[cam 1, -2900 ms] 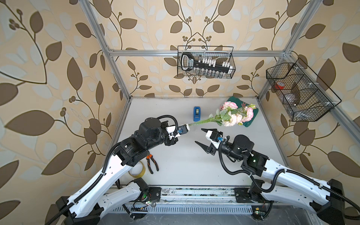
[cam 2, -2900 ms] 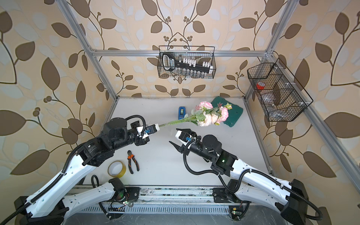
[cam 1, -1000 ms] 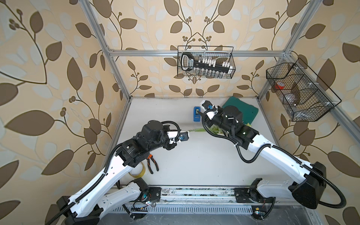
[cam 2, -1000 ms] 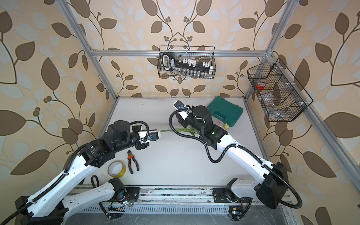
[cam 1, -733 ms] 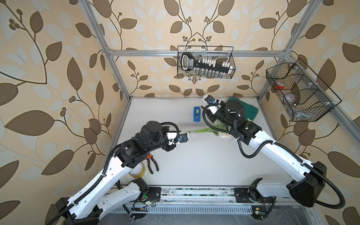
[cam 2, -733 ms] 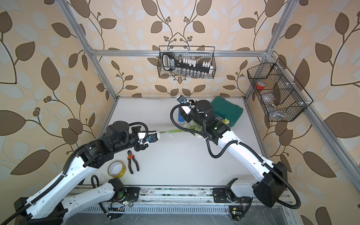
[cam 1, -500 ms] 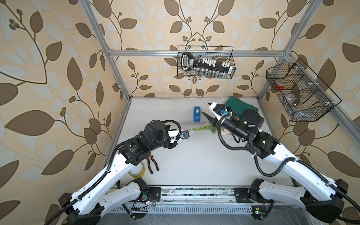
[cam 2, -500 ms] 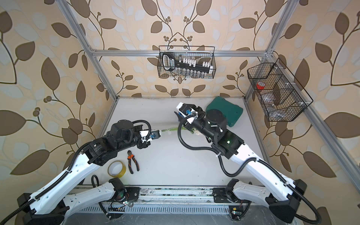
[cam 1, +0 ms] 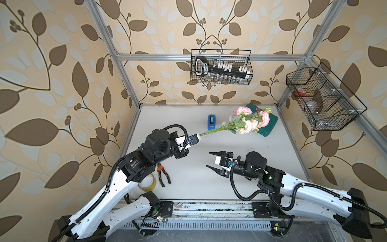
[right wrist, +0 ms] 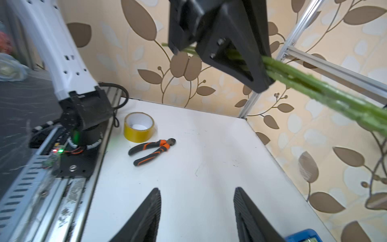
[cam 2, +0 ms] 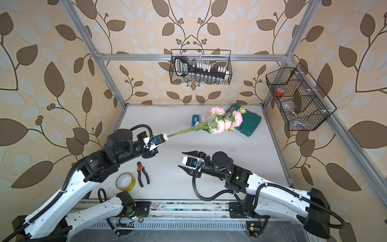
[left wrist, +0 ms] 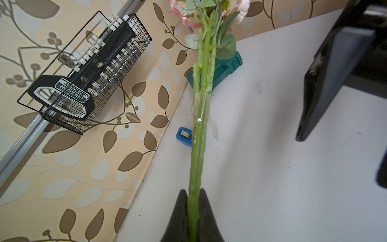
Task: Wrap bouquets with tape
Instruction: Wrap the tape around the bouquet.
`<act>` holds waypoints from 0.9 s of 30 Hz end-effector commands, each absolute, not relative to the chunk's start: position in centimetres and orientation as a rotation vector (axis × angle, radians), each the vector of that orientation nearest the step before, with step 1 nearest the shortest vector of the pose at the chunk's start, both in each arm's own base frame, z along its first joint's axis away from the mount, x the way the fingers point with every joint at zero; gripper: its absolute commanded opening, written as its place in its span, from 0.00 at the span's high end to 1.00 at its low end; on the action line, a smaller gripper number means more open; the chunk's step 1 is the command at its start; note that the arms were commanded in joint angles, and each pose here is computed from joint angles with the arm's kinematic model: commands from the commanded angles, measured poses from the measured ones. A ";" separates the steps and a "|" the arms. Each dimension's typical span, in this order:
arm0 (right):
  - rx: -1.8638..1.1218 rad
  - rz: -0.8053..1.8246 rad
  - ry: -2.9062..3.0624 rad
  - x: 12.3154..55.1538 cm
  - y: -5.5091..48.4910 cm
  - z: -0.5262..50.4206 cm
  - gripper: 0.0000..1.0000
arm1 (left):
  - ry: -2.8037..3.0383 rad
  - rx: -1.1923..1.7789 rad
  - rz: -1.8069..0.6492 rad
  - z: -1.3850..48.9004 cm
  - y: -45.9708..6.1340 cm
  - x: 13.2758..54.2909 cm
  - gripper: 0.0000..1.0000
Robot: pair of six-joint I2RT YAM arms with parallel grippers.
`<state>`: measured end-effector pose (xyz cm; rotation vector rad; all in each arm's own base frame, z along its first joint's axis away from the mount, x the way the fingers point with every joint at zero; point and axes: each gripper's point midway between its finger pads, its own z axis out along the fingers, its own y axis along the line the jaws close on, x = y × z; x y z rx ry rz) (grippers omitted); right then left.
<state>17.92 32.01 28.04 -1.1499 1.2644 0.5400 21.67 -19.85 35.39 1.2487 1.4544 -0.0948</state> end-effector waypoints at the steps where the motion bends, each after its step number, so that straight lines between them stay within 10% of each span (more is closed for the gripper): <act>1: -0.936 0.415 1.248 21.0 30.8 30.9 0.40 | 1.347 1.164 -0.181 39.7 -20.3 20.5 1.00; 11: -0.802 0.345 1.277 24.9 30.9 32.3 0.31 | 1.329 1.161 -0.254 40.3 -20.4 19.2 1.00; 19: -0.805 0.380 1.247 25.0 31.9 33.3 0.46 | 1.333 1.168 -0.252 40.1 -20.4 19.2 1.00; 27: -0.916 0.480 1.245 22.9 32.9 33.0 1.00 | 1.396 1.115 -0.176 39.6 -19.9 21.2 1.00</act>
